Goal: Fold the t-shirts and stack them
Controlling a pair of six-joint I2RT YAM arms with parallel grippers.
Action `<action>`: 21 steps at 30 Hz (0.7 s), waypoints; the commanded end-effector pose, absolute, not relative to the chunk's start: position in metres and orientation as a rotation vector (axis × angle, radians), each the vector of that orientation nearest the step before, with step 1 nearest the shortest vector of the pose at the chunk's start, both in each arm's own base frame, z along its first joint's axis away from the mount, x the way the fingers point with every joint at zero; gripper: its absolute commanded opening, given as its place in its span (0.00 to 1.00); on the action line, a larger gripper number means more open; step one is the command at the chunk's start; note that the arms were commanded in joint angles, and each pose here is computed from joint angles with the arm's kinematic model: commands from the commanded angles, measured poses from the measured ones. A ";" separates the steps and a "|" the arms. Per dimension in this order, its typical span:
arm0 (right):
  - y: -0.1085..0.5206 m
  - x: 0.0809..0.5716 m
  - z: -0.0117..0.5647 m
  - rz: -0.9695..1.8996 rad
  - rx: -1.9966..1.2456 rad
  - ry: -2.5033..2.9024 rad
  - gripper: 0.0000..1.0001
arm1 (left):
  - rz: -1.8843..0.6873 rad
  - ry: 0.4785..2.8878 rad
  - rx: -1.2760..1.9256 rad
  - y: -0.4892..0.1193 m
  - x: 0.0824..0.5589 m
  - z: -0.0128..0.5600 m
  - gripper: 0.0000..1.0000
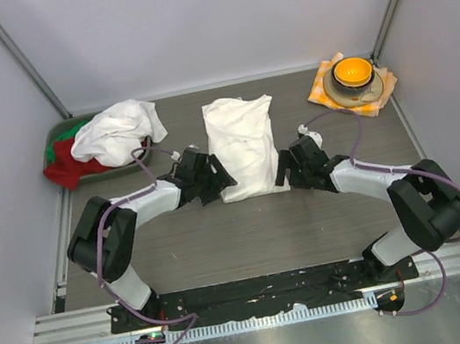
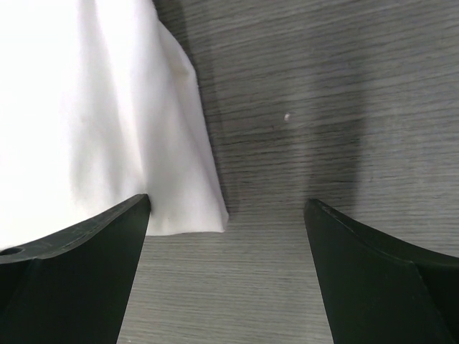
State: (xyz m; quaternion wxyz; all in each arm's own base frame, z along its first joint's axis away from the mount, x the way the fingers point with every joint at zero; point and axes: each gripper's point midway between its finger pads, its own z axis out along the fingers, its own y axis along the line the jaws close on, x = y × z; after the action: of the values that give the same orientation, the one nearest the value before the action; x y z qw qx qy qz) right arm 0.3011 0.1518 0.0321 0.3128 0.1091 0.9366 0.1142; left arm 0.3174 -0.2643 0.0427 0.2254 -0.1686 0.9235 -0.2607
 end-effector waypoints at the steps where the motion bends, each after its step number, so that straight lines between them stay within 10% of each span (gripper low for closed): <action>1: 0.160 0.307 0.033 0.359 0.299 2.445 0.95 | -0.678 2.620 -0.477 -0.258 0.303 0.020 0.70; 8: 0.164 0.304 0.024 0.389 0.313 2.461 0.94 | -0.657 2.645 -0.483 -0.251 0.292 0.012 0.35; 11: 0.168 0.303 0.023 0.413 0.318 2.464 0.94 | -0.651 2.660 -0.485 -0.249 0.289 0.005 0.01; 21: 0.190 0.295 0.024 0.583 0.337 2.462 0.89 | -0.614 2.675 -0.499 -0.241 0.280 -0.006 0.00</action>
State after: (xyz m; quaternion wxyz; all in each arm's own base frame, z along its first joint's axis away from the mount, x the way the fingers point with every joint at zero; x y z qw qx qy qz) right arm 0.3122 0.1770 0.0363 0.3258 0.1220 0.9192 0.1845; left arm 0.3020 -0.2590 0.0214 0.2075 -0.1708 0.9272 -0.2610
